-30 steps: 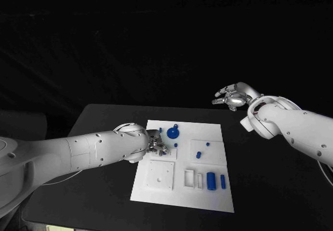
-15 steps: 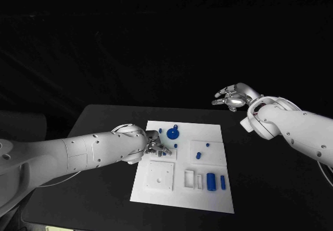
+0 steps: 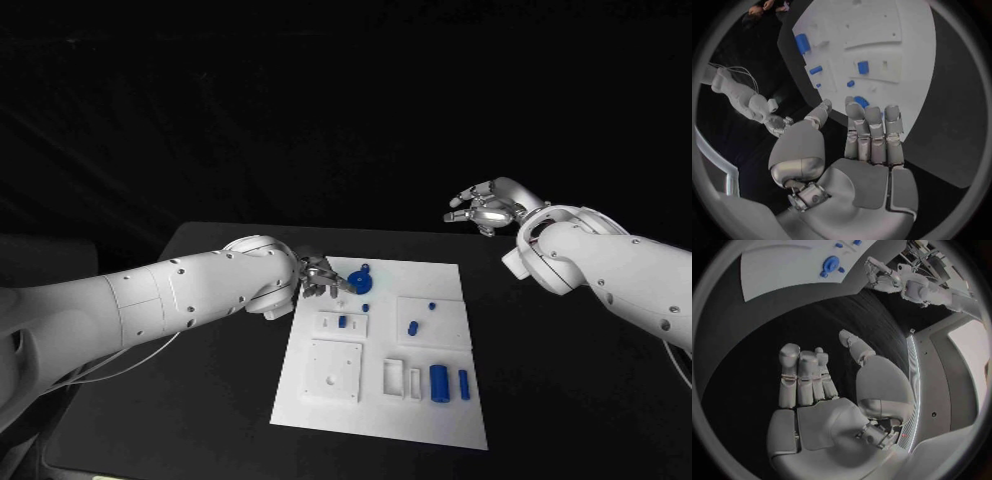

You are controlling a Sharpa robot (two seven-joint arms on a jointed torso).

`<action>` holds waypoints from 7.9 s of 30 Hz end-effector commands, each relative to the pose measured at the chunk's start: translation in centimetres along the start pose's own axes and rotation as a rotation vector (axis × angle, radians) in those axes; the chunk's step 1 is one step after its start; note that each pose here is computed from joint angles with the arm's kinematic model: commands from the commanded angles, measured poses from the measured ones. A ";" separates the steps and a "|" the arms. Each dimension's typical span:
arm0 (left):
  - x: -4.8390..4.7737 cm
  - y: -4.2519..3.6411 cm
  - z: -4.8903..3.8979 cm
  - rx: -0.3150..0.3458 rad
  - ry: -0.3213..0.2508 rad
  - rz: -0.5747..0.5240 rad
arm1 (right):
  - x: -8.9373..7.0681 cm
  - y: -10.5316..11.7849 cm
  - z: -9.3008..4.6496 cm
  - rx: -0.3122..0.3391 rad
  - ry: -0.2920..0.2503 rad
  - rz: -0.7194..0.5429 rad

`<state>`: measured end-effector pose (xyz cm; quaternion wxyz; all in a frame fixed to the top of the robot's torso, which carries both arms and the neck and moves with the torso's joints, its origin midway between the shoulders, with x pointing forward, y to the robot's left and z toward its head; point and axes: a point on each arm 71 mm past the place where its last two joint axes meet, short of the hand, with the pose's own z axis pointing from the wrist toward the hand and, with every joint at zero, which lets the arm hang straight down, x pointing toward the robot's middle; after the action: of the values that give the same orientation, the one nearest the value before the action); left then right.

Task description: Assemble the parts on the task board

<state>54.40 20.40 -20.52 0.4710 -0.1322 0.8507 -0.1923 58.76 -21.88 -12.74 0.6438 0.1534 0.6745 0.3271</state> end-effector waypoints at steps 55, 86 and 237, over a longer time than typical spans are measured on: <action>-4.01 2.73 5.54 -0.165 -0.048 -0.025 | 0.4 0.7 -0.1 -0.023 0.016 0.008; -3.27 3.79 5.95 -0.175 -0.021 -0.032 | 0.4 0.8 -0.1 -0.025 0.017 0.009; 5.94 5.44 -1.55 0.004 -0.173 0.064 | -0.6 -0.7 -0.9 -0.002 0.020 0.007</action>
<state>49.78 23.36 -26.62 0.5517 -0.1318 0.8055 -0.1716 58.19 -23.17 -12.70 0.6401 0.1576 0.6771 0.3270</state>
